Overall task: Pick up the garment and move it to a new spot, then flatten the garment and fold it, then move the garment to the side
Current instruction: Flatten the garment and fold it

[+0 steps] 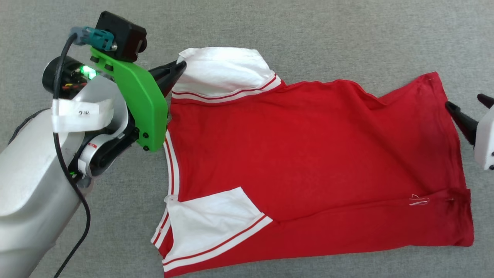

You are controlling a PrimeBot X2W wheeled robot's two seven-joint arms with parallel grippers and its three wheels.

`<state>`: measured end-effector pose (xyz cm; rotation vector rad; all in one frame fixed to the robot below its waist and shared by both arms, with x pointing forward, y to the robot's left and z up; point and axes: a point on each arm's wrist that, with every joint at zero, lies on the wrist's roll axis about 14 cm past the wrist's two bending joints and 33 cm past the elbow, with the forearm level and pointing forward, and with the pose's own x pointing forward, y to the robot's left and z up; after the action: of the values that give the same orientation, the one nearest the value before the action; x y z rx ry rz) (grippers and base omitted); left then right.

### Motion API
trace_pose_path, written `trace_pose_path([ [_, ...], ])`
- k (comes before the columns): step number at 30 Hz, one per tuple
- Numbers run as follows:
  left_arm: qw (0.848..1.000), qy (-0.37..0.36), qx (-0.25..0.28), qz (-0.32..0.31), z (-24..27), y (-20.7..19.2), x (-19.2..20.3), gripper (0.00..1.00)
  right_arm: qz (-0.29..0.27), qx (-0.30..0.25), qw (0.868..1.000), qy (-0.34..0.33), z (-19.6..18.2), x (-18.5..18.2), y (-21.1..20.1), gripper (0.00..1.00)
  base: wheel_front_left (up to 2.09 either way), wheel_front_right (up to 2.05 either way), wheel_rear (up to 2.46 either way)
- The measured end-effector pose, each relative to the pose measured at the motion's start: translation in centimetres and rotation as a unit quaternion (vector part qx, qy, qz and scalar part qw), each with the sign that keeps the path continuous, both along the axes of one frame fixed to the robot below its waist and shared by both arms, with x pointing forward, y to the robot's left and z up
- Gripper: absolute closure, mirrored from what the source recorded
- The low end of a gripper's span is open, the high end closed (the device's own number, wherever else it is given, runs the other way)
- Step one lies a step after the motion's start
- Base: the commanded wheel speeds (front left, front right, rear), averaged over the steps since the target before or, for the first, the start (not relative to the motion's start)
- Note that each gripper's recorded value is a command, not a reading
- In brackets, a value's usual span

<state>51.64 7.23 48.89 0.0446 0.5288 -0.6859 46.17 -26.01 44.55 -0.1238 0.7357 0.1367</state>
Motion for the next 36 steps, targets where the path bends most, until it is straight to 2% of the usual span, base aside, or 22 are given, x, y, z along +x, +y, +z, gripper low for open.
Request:
trace_pose_path([
  [10,1.0,0.001,-0.013,0.005,-0.7,0.4,-1.8,1.0,0.006,-0.032,0.996,0.079,-3.3,4.1,-0.1,0.0,0.0,0.0,0.0],
  [22,1.0,0.011,-0.014,0.014,-1.9,1.1,-2.4,1.0,0.031,-0.051,0.99,0.131,-8.0,4.8,0.9,0.0,0.0,0.0,0.0],
  [23,1.0,0.011,-0.015,0.015,-2.0,1.1,-2.4,1.0,0.032,-0.053,0.989,0.134,-8.3,4.8,0.9,0.25,0.0,0.0,0.0],
  [24,1.0,0.012,-0.015,0.017,-2.1,1.2,-2.4,1.0,0.032,-0.054,0.989,0.136,-8.4,4.7,0.8,0.75,0.0,0.0,0.0],
  [25,1.0,0.013,-0.015,0.018,-2.1,1.2,-2.4,1.0,0.033,-0.053,0.989,0.135,-8.5,4.8,0.7,1.0,0.0,0.0,0.0],
  [36,0.999,0.005,-0.023,0.049,-2.1,2.4,-2.2,1.0,0.004,-0.009,0.999,0.053,-6.9,6.2,0.8,1.0,0.0,0.0,0.0],
])
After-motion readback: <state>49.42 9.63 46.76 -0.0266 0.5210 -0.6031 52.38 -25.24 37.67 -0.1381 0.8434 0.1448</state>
